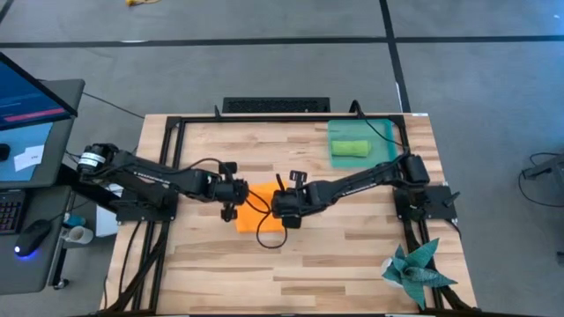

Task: Roll microfiber towels into tight, uniform cylinder then place into a basket
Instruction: Fold the orange microfiber towel

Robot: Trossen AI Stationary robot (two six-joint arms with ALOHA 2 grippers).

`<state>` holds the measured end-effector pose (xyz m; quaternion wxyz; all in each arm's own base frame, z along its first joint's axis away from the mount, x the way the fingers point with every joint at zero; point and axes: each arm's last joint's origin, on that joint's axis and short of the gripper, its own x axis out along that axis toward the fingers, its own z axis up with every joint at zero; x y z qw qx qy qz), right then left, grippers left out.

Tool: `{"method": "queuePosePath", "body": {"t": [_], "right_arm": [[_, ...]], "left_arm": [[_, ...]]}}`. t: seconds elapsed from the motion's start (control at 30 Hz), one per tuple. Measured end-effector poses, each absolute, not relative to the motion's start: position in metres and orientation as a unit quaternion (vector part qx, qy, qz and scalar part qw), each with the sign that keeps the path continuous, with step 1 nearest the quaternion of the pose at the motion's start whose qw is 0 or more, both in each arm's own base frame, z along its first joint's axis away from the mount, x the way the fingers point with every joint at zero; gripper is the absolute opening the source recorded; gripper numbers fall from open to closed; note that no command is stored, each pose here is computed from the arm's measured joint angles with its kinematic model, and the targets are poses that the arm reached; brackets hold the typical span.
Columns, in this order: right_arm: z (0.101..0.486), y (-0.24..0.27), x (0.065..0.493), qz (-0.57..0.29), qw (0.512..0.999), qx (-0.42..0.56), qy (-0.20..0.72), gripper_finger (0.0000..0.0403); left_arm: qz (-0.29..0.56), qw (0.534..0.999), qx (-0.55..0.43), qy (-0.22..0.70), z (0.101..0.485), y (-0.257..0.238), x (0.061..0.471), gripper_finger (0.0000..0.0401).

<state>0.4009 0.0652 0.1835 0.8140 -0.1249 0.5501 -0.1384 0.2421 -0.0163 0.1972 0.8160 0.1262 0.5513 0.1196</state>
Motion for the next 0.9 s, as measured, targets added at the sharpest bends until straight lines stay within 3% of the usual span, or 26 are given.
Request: {"method": "queuePosePath", "body": {"t": [0.43, 0.9], "right_arm": [[0.175, 0.091, 0.398, -0.102, 0.838, -0.057, 0.533, 0.0004], [0.174, 0.107, 0.395, -0.082, 0.84, -0.03, 0.535, 0.0004]], "left_arm": [[0.08, 0.823, -0.033, 0.562, 0.195, -0.042, 0.238, 0.0002], [0.03, 0.832, -0.072, 0.55, 0.196, -0.073, 0.235, 0.0002]]}}
